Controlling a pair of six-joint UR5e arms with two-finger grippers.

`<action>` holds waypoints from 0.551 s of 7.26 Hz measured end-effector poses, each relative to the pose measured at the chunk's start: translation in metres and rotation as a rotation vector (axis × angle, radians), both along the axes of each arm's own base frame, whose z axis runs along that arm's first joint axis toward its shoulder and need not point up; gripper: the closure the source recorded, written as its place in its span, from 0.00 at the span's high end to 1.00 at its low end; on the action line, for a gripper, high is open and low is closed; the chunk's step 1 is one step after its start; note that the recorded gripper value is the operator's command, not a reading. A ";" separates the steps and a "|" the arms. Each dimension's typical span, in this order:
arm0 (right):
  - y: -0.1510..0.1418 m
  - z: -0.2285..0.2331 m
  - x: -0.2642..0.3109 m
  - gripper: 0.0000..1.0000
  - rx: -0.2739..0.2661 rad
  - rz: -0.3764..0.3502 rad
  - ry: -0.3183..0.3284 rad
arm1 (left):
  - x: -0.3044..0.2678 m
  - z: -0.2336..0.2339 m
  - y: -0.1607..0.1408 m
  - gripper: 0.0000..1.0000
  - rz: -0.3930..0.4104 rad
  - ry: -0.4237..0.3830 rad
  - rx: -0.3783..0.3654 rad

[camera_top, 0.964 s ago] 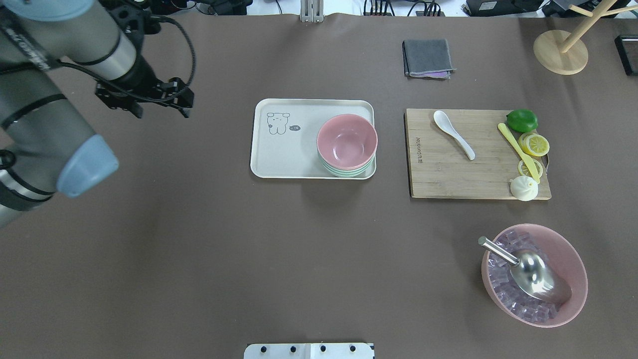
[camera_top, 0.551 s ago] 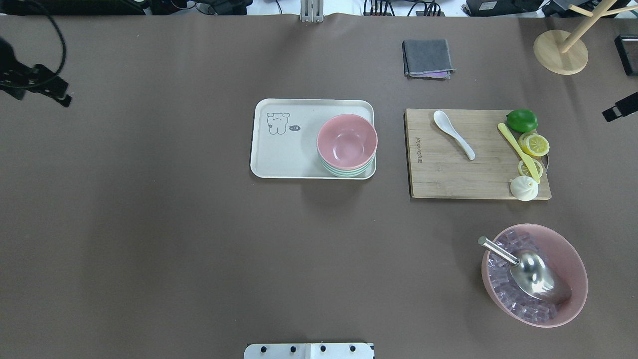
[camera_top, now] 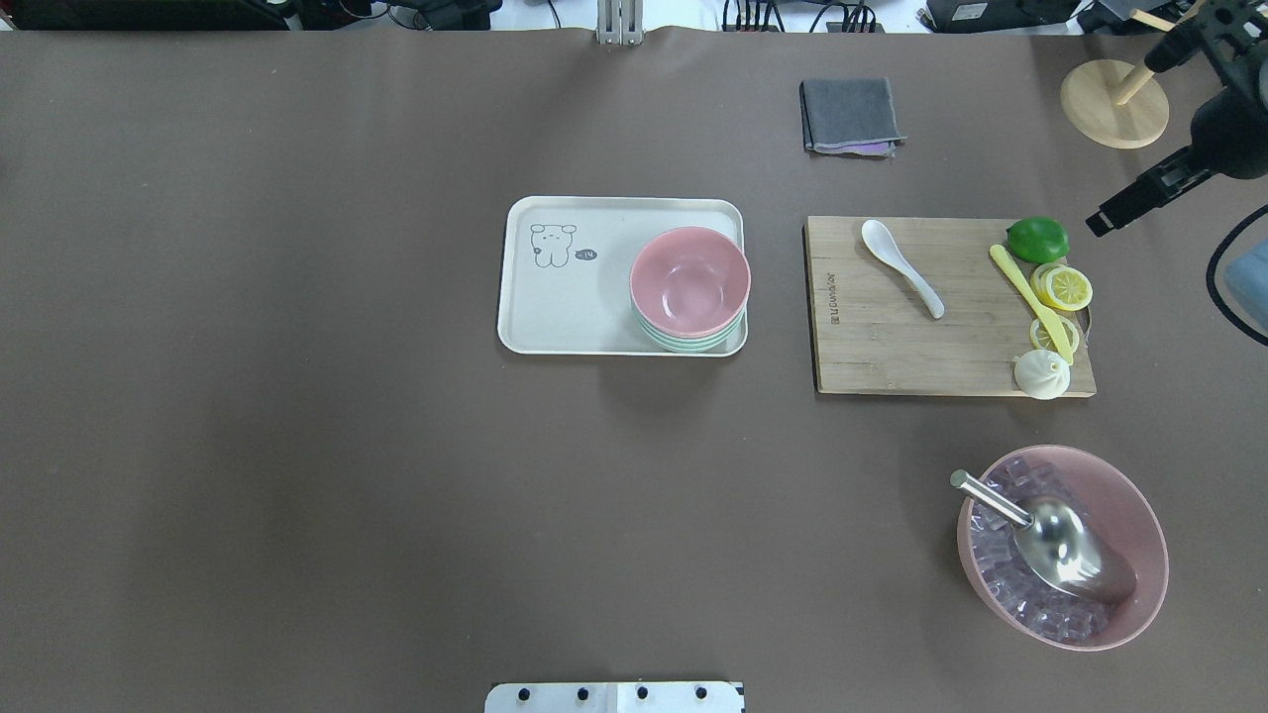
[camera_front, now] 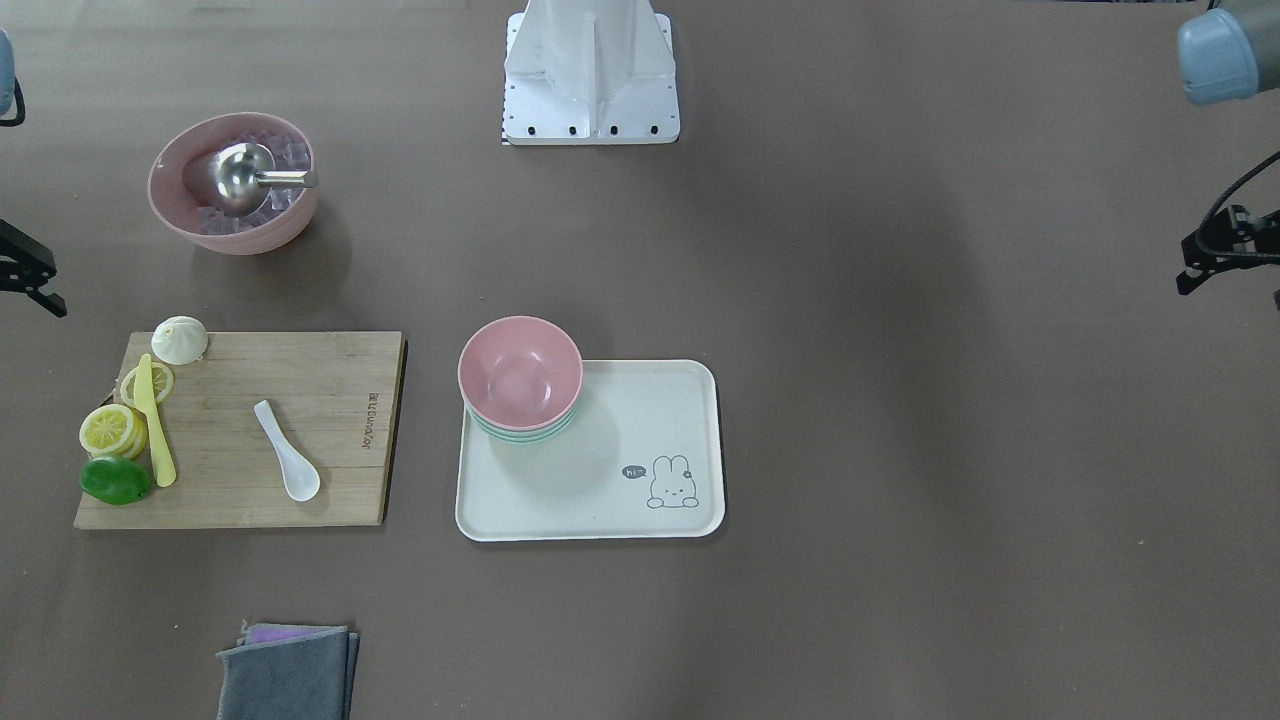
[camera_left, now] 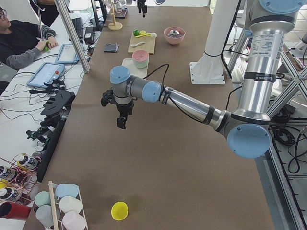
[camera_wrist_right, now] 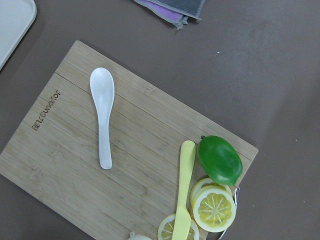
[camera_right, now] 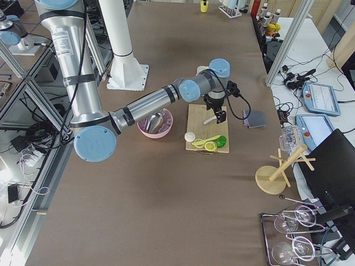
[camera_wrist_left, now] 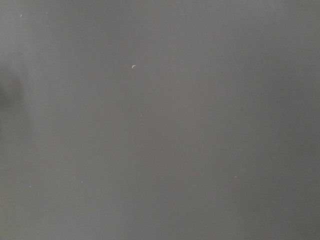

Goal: Stack pink bowl on green and place spoon
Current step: 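Lower the right gripper over the white spoon on the cutting board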

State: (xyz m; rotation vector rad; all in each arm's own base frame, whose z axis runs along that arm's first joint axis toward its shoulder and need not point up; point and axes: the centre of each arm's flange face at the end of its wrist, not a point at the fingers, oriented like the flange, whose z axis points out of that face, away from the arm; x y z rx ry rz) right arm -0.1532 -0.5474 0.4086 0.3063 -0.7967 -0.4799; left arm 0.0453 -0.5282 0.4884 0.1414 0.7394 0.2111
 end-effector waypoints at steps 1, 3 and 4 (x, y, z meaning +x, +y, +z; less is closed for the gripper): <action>-0.006 -0.008 -0.017 1.00 0.014 -0.019 0.004 | -0.003 0.007 0.003 0.99 -0.002 -0.003 -0.008; -0.012 -0.020 -0.043 1.00 0.034 -0.038 0.017 | -0.008 0.024 0.014 0.98 -0.004 -0.007 -0.025; -0.013 -0.026 -0.055 1.00 0.043 -0.038 0.026 | -0.009 0.033 0.020 0.99 -0.004 -0.007 -0.027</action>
